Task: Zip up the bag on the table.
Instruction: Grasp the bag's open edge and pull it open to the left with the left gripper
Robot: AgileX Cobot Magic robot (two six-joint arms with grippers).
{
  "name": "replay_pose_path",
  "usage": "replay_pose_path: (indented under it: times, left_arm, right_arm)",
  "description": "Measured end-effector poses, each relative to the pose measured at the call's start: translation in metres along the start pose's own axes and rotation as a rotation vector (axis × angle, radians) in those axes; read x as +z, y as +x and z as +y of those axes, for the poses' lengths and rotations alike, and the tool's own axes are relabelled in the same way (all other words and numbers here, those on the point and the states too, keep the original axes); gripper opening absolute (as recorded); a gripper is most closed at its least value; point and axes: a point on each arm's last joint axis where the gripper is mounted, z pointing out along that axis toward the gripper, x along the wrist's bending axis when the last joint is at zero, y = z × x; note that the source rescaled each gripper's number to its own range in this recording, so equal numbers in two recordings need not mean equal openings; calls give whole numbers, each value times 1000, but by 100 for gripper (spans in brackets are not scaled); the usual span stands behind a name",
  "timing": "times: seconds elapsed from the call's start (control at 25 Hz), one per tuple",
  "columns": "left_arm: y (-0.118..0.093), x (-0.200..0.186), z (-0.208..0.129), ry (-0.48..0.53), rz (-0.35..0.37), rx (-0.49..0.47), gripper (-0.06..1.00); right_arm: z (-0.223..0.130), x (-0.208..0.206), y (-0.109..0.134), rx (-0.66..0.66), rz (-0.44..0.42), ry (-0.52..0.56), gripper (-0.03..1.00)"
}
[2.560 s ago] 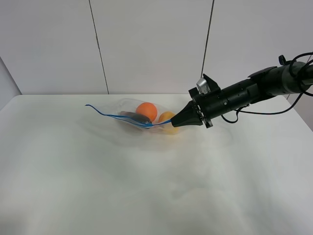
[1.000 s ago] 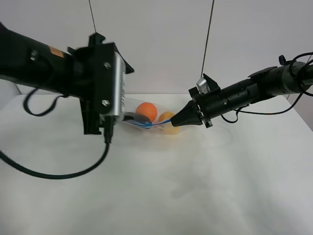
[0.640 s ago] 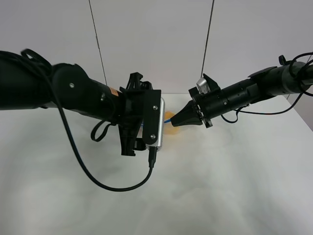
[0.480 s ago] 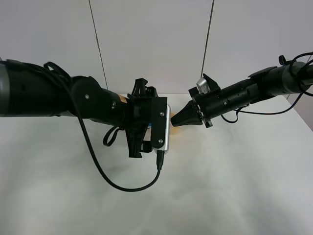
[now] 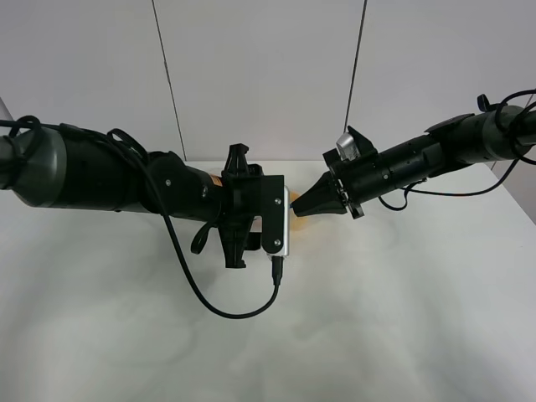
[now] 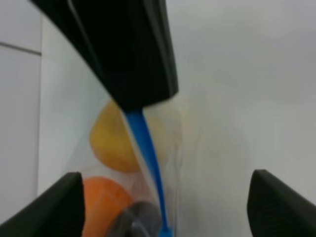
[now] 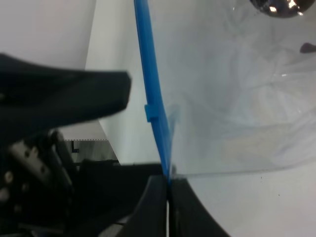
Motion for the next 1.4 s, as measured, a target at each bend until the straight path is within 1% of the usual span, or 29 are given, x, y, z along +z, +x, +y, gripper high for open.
replay_pose_path:
  times: [0.08,0.16,0.28,0.4,0.84,1.4]
  left_arm:
    - [0,0,0,1,0,0,70]
    - [0,0,0,1,0,0,61]
    - [0,0,0,1,0,0,44]
    - [0,0,0,1,0,0,35]
    - [-1,2,-1,3,-4,0,18]
    - [-1,2,-1,3,-4,0,16]
  right_arm:
    - [0,0,0,0,0,0,0]
    - [0,0,0,0,0,0,0]
    - [0,0,0,0,0,0,0]
    - [0,0,0,0,0,0,0]
    - [0,0,0,0,0,0,0]
    - [0,0,1,0,6,5,0]
